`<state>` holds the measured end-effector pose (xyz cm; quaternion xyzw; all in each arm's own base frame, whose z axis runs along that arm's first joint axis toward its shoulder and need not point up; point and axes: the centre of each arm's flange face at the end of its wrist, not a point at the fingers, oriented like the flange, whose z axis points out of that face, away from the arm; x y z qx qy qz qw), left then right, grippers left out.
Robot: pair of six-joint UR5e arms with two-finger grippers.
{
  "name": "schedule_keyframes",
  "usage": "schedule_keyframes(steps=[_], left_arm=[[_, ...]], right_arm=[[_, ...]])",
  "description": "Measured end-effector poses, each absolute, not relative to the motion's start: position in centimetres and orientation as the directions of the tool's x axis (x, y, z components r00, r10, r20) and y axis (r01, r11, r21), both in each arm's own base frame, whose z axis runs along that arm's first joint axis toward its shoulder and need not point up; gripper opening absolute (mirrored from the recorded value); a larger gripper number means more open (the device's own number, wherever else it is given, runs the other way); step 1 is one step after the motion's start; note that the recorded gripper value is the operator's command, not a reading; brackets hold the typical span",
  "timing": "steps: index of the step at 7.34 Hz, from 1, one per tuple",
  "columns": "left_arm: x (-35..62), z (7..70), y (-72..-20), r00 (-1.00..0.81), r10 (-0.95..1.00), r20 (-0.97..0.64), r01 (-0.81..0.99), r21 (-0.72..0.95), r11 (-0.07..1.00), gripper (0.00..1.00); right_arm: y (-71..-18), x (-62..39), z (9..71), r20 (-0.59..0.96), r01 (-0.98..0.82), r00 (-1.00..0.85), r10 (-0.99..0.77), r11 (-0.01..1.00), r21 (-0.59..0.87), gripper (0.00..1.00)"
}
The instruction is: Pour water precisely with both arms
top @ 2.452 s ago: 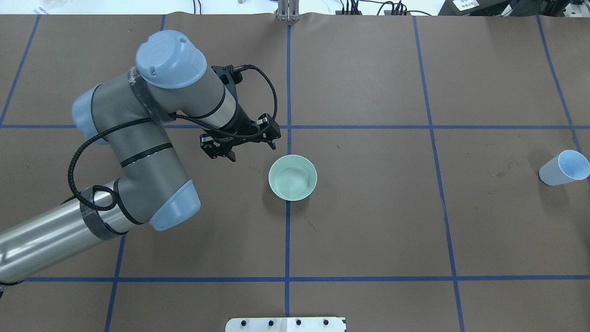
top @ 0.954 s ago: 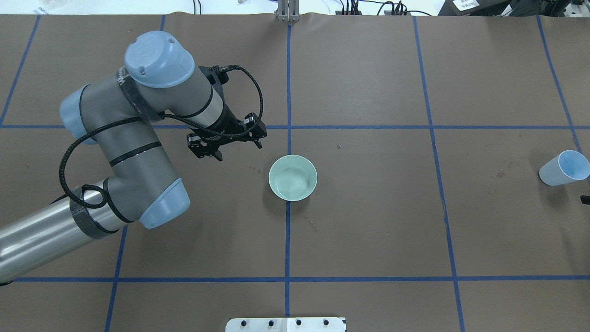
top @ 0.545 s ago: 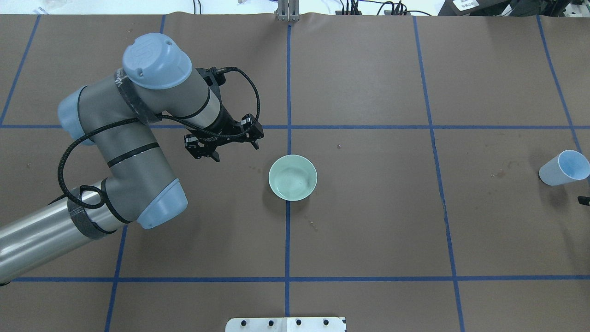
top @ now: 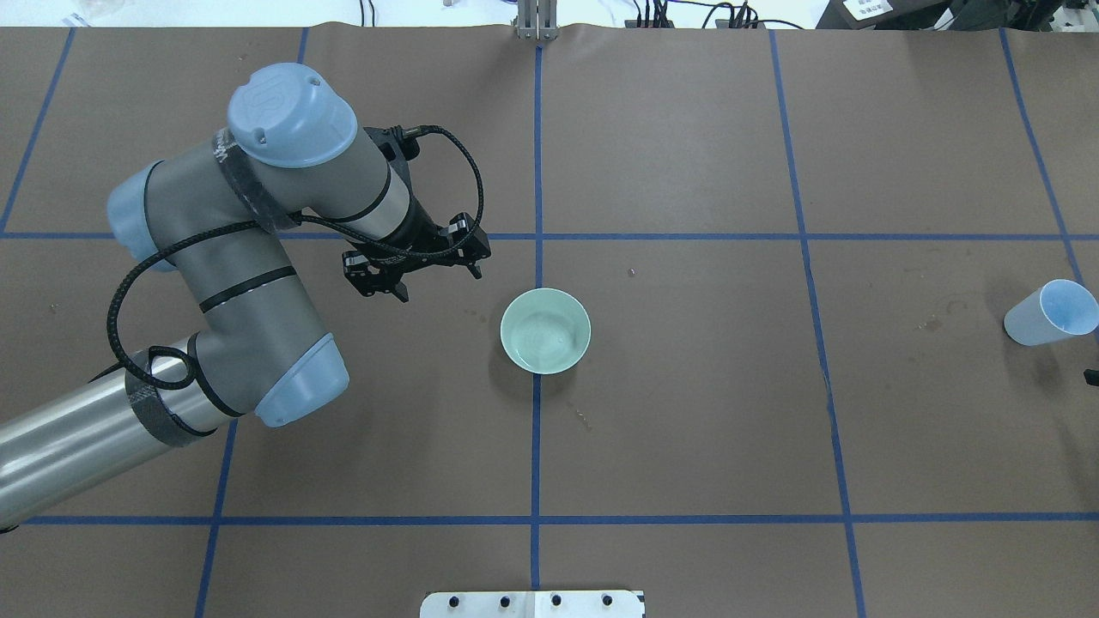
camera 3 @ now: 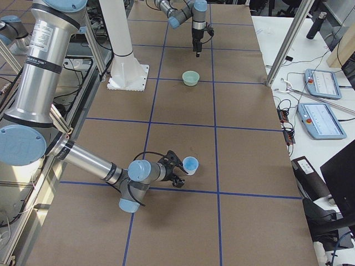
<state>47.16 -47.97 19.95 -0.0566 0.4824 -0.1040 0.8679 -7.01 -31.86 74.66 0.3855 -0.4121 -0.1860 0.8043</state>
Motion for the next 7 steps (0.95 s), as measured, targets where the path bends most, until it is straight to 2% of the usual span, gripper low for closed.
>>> schedule_keyframes(steps=[7], left_arm=[[46.47,20.36,-48.45,0.514,-0.243,-0.823,0.137,-0.201,0.970,1.00]], right_arm=[[-32.27,-7.48,74.14,0.550,-0.071,0.583,-0.598,0.636,0.768,0.98]])
